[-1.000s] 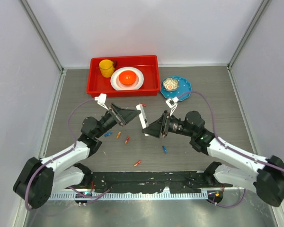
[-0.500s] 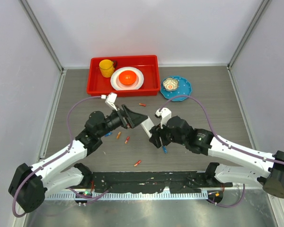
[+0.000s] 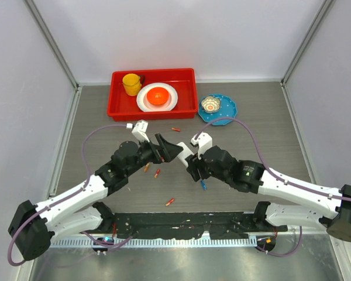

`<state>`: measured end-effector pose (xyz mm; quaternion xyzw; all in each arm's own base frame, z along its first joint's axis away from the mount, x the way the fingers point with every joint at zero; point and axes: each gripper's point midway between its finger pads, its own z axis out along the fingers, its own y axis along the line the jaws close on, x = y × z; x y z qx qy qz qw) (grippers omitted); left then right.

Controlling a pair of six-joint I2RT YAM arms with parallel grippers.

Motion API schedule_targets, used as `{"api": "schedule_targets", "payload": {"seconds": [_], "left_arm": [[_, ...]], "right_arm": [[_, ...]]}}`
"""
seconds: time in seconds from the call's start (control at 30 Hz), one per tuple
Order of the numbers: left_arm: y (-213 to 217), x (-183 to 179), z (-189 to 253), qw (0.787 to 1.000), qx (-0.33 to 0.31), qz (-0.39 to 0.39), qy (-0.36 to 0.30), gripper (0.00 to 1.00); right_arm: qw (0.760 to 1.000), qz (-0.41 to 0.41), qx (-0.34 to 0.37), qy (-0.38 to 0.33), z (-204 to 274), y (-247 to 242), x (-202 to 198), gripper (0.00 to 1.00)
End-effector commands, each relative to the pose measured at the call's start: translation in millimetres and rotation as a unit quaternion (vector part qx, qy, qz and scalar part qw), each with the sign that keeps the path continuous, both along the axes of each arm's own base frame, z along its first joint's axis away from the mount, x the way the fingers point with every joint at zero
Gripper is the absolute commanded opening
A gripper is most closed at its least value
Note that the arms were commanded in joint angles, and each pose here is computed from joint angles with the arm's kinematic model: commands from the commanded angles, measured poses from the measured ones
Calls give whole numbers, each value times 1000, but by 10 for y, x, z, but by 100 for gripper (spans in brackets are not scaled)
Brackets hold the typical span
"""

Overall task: Load the batteries into the remote control
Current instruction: Adjust the remote control.

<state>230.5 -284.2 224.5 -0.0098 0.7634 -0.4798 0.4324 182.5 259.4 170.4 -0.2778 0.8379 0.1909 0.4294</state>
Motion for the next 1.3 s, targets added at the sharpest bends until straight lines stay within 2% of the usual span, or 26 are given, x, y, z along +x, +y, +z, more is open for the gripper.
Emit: {"api": "schedule_targets", "payload": {"seconds": [0.0,0.17,0.4,0.67,0.8,0.83,0.93,1.27], "left_arm": [[300,91,36,997,-8,81,-12,97],[431,59,170,994,-34,102,-27,100],[98,43,80,995,-91,47,11,95],[-107,75,334,991,-131,20,-7,94],[-246,47,310,993,-120,-6,-2,83],[-286,40,282,993,-117,-11,1,74],[-367,2,218,993,-113,-23,10,63],[-417,-7,148,992,-120,-21,23,46]], "right_arm": [[997,-11,53,-49,422,51,89,1],[997,-10,57,-53,434,26,71,1],[986,8,149,-77,659,142,-46,1],[984,4,156,-89,622,135,-96,1],[985,5,149,-87,578,165,-98,1],[985,5,147,-89,573,166,-93,1],[985,4,144,-91,571,177,-86,1],[988,1,121,-100,523,137,-66,1]]}}
